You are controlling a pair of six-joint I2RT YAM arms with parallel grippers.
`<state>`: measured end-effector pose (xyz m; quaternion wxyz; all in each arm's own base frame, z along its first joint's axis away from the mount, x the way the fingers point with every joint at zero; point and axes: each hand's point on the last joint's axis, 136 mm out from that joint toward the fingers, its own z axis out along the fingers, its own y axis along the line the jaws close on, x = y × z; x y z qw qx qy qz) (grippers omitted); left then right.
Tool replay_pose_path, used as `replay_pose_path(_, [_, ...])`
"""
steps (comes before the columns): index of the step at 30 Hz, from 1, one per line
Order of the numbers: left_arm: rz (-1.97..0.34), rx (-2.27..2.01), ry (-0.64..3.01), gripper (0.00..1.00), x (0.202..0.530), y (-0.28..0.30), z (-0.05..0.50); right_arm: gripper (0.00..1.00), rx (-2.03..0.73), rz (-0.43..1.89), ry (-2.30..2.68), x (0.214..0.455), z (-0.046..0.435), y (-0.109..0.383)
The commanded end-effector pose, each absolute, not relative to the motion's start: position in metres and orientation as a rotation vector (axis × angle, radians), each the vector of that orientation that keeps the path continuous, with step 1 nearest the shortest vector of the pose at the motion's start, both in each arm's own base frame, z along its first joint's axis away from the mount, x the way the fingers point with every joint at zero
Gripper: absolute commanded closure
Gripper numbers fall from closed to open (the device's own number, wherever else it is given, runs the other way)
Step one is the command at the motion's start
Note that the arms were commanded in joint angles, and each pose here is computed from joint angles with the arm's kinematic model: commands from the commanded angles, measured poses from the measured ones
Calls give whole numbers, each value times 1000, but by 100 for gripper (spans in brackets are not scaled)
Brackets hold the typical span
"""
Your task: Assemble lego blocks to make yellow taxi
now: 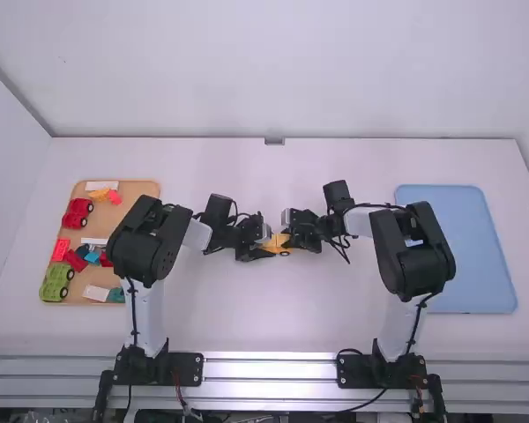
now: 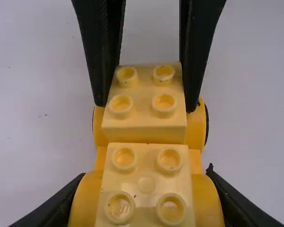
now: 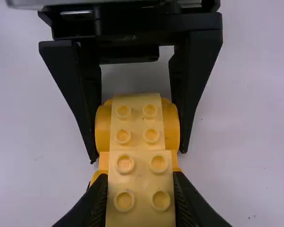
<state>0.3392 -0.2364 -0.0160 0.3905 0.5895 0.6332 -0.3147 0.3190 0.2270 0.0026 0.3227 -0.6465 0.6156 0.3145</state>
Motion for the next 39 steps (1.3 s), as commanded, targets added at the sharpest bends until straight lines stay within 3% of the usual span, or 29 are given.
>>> replay_pose_path(1, [-807,1509,1654,67,331,-233,-31,54,-1738,783,1644,320,-11,225])
replay_pose_path(3, [-806,1509,1655,67,331,-233,-32,35,-1715,804,1648,324,-4,229])
replay_pose_path(6, [-806,1509,1655,67,331,-233,-32,28,-1691,870,1596,324,11,236])
replay_pose_path(13, [-806,1509,1655,67,331,-233,-32,29,-1684,975,1389,315,55,234])
replay_pose_path(15, [-805,1509,1655,67,332,-233,-31,35,-1669,976,1401,318,56,231])
replay_pose_path(16, [-805,1509,1654,67,332,-233,-31,51,-1660,970,1423,321,56,229])
replay_pose_path(17, [-805,1510,1654,67,331,-233,-31,78,-1658,959,1471,323,51,226])
replay_pose_path(18, [-805,1510,1654,67,331,-233,-32,82,-1658,955,1485,323,49,225])
replay_pose_path(19, [-805,1509,1654,67,332,-233,-31,100,-1673,932,1534,323,42,224])
replay_pose_path(32, [-805,1509,1654,68,331,-233,-32,100,-1880,664,1806,304,-17,224])
replay_pose_path(39, [-804,1509,1653,68,332,-233,-31,100,-1857,671,1863,295,-29,211])
